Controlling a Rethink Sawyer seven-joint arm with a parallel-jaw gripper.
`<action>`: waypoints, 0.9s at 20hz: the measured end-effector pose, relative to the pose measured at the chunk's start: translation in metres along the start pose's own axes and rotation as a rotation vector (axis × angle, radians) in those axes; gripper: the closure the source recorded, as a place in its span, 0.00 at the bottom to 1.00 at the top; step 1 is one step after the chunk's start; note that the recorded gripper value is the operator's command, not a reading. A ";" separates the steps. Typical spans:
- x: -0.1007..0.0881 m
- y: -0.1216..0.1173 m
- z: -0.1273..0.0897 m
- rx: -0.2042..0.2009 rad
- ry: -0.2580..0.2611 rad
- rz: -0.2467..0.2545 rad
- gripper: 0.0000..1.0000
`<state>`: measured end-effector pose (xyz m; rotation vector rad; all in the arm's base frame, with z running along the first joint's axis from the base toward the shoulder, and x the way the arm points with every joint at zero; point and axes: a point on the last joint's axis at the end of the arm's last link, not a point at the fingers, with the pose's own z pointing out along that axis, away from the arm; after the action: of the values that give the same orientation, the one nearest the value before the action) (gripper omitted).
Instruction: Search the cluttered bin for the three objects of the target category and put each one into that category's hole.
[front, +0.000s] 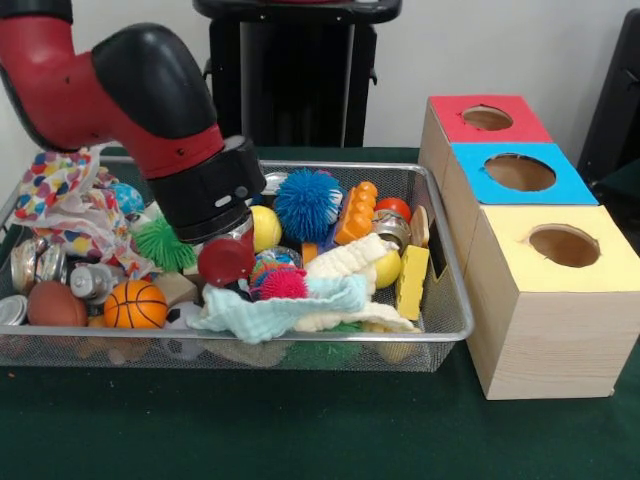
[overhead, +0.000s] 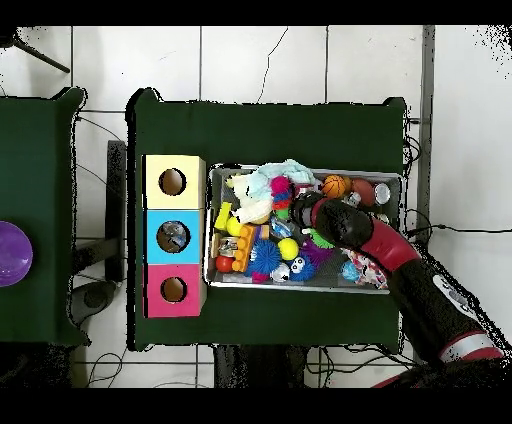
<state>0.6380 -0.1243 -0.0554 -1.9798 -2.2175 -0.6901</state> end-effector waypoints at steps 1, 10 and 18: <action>-0.001 -0.001 0.001 -0.008 0.012 0.011 0.00; -0.002 -0.003 0.007 -0.054 0.088 0.067 0.00; 0.011 0.001 0.009 -0.026 0.085 0.038 0.00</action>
<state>0.6397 -0.1107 -0.0592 -1.9607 -2.1275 -0.7875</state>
